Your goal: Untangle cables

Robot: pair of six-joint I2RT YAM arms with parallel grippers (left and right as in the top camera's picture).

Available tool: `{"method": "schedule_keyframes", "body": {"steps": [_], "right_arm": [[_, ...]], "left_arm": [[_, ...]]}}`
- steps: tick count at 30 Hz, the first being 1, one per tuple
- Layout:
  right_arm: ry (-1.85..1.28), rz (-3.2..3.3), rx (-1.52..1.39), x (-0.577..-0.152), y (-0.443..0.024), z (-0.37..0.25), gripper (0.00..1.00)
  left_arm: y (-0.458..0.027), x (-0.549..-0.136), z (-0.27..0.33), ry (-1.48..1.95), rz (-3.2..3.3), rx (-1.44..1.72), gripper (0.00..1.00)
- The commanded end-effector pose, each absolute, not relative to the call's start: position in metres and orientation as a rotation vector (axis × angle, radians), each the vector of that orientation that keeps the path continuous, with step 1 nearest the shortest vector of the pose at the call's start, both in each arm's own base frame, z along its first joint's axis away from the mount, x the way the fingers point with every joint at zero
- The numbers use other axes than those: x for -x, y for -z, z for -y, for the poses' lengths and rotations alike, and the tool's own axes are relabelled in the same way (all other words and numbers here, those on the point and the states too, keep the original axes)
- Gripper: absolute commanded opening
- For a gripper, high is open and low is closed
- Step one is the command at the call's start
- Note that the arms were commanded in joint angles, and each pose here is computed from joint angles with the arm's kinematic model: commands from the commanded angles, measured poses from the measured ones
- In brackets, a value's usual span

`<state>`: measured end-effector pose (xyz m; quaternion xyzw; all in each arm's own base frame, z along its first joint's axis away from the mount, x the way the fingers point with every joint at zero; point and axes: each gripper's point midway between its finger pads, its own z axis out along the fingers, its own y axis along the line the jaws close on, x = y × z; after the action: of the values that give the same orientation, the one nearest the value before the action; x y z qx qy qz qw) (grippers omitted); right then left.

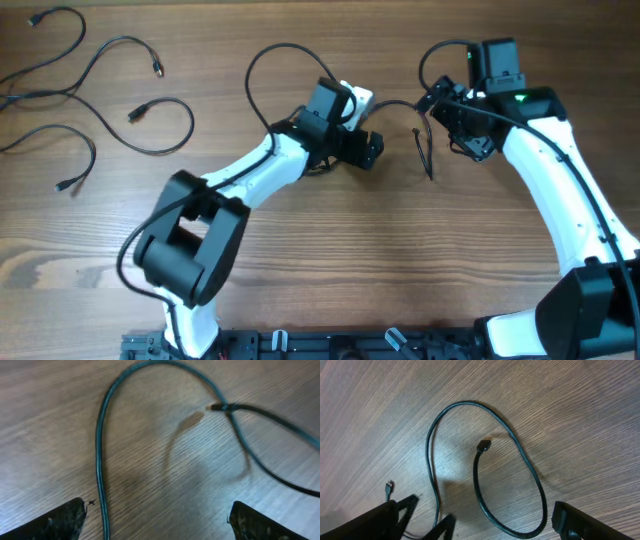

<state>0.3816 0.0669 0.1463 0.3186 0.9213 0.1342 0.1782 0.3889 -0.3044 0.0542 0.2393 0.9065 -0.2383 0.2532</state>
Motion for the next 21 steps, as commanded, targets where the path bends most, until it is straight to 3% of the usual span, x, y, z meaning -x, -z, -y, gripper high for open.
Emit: {"method": "schedule_keyframes", "body": {"steps": [1,4,8,12,14,21], "right_arm": [[-0.457,-2.603,-0.816,-0.381,-0.163,-0.076,1.0],[-0.457,-2.604,-0.818,-0.381,-0.162,-0.076,1.0],[-0.457,-2.605,-0.818,-0.38,-0.162,-0.076,1.0],[-0.461,-2.606,-0.819,-0.38,-0.162,-0.077,1.0],[-0.462,-2.607,-0.819,-0.38,-0.162,-0.077,1.0],[-0.466,-2.609,-0.817,-0.38,-0.162,-0.078,1.0]], "left_arm": [[-0.026,-0.399,0.294,0.49,-2.494,-0.61,0.92],[-0.017,-0.406,0.289,0.432,-2.492,-0.589,0.86],[-0.009,-0.406,0.288,0.429,-2.504,-0.592,0.71],[-0.008,-0.405,0.288,0.428,-2.506,-0.592,0.7],[-0.002,-0.404,0.287,0.424,-2.519,-0.593,0.62],[0.028,-0.4,0.281,0.379,-2.577,-0.596,0.62]]}}
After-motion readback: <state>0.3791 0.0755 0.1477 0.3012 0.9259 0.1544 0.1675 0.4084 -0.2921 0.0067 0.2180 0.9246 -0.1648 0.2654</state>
